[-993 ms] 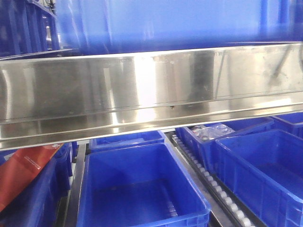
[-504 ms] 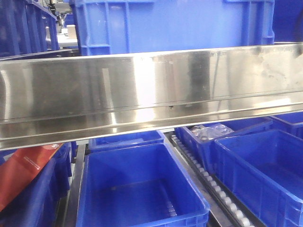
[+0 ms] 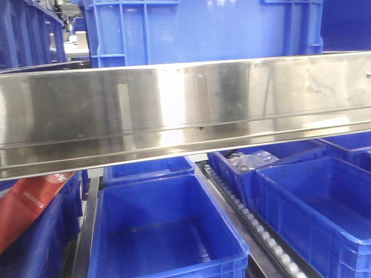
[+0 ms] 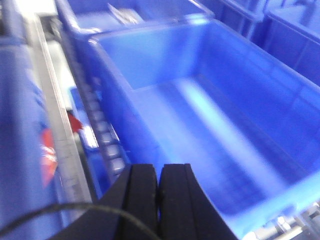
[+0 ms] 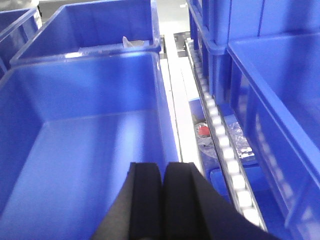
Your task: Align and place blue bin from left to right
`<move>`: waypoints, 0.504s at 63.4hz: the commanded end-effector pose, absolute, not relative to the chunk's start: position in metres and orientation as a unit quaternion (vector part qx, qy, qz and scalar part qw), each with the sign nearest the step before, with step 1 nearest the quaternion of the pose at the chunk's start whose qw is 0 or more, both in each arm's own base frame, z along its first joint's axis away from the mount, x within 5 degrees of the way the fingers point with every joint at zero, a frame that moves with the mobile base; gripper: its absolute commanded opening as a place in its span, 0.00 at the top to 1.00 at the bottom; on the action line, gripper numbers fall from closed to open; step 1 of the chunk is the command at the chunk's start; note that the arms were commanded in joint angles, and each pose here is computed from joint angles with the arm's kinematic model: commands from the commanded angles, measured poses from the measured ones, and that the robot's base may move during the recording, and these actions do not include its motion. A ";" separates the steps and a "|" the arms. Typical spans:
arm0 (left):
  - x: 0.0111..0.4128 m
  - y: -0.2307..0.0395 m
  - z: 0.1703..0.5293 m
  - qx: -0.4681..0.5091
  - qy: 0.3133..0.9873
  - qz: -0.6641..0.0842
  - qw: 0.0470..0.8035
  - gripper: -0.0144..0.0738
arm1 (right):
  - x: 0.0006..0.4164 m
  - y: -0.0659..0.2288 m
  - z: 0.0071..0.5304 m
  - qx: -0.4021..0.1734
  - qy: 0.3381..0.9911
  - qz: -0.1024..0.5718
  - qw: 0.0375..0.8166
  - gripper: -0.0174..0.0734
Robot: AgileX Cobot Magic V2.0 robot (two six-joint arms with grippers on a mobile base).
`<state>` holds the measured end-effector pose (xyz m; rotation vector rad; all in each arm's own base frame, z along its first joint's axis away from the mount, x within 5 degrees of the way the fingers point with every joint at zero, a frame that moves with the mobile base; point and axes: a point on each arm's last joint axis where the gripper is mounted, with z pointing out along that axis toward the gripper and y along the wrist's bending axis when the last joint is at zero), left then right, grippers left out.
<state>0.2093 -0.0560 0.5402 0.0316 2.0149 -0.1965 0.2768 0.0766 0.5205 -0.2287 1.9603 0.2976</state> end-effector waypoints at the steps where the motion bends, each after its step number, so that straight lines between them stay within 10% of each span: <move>1: 0.191 -0.051 0.540 0.019 0.826 -0.084 0.557 0.85 | 0.258 0.074 0.514 -0.102 0.806 0.123 0.570 0.89; 32: 0.075 -0.015 0.431 0.049 0.757 -0.099 0.643 0.85 | 0.115 0.035 0.411 -0.085 0.740 0.129 0.655 0.89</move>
